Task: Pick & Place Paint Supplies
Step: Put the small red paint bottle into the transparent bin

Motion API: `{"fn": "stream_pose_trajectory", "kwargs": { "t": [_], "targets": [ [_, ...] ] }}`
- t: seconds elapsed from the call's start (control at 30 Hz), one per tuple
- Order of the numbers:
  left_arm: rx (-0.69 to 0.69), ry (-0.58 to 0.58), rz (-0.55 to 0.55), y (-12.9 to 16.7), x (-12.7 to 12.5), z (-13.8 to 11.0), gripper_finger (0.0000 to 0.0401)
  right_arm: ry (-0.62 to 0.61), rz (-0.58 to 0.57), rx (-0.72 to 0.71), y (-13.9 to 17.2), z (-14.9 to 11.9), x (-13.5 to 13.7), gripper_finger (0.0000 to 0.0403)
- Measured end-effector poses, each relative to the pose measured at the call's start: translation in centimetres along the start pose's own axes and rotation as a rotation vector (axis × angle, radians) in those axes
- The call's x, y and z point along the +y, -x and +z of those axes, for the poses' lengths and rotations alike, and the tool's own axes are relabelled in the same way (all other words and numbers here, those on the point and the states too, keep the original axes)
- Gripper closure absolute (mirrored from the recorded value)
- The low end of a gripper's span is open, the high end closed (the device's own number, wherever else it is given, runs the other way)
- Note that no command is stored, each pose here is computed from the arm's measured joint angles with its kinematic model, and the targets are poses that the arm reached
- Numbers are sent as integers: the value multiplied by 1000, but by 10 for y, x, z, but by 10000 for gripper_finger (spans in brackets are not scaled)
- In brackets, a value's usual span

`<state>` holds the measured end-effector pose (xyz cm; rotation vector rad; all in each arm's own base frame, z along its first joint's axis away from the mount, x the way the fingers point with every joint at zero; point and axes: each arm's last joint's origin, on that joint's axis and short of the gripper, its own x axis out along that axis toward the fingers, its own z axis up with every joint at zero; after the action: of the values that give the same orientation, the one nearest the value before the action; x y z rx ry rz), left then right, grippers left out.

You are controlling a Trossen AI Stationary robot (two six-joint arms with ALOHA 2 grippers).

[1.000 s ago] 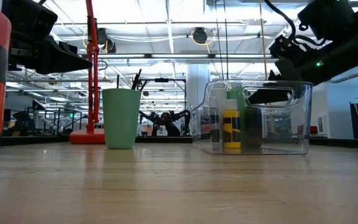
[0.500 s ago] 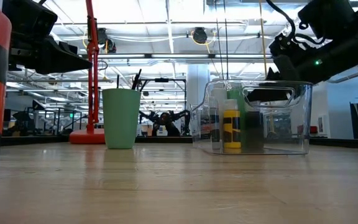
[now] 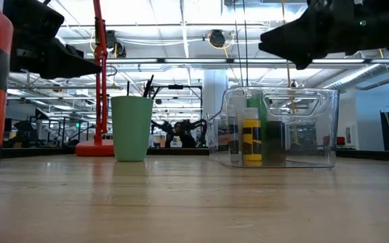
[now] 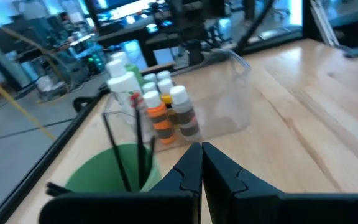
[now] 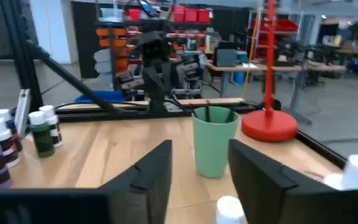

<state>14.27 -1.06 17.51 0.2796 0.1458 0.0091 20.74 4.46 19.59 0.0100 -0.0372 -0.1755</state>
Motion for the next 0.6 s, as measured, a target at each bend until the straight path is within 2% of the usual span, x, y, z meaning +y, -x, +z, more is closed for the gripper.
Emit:
{"fn": "stream_pose_trajectory", "kwargs": {
  "t": [0.1,0.23,0.3,0.43,0.6],
  "targets": [
    [-9,33,33,0,1,1,386,0,24,14,2,1,0,297],
    [-45,49,37,0,2,5,387,50,35,97,3,-8,0,372],
    [-75,72,42,0,3,8,387,51,39,109,3,-9,0,394],
    [-94,114,43,1,3,9,387,62,60,96,3,-8,1,387],
    [-92,156,75,1,4,9,387,180,68,83,3,-8,1,391]
  ]
}}
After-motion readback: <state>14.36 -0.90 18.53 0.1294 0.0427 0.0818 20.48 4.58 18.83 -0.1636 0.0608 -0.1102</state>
